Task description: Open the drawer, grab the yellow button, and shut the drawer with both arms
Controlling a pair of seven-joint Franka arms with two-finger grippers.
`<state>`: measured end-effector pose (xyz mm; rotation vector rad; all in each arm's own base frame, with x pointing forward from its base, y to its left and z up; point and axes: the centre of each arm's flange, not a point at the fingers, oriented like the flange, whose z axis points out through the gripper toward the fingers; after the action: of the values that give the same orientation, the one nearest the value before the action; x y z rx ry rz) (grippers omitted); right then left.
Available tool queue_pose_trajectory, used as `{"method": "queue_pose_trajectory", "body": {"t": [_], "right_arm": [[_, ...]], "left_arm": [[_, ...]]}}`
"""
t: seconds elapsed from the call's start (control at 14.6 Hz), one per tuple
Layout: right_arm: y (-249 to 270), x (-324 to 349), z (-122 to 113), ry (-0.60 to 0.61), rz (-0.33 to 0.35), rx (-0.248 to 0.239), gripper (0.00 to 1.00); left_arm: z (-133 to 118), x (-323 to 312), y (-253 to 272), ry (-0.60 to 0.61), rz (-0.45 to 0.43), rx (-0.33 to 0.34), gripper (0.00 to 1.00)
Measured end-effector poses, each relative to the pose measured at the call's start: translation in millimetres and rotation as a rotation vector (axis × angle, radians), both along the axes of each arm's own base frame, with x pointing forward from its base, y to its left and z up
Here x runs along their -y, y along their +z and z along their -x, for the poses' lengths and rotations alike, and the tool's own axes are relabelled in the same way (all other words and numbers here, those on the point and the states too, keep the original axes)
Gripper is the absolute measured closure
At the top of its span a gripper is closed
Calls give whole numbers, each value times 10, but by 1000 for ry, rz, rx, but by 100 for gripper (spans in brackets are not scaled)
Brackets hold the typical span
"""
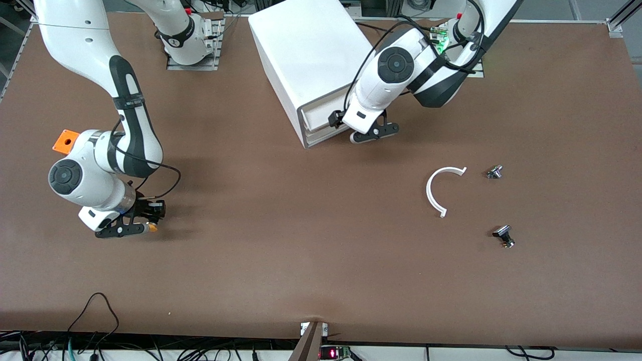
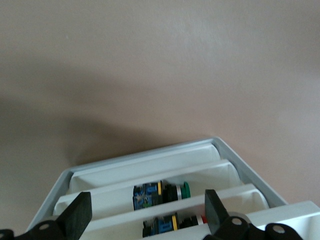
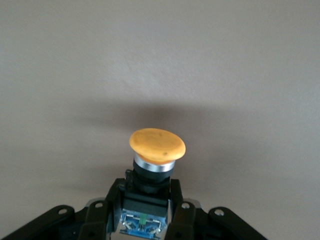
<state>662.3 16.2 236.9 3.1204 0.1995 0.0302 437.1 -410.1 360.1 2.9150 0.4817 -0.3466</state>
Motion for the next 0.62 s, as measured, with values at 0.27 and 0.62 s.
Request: {"method": "queue_pose_trajectory", "body": {"t": [0.27, 0.62], "right_arm": [[-260, 145, 95, -21, 11, -25, 59], [-435, 234, 112, -47, 8, -31, 54]], "left_arm": [[156, 107, 2, -22, 5, -31, 0], [229, 143, -8, -37, -1, -46, 0]]}}
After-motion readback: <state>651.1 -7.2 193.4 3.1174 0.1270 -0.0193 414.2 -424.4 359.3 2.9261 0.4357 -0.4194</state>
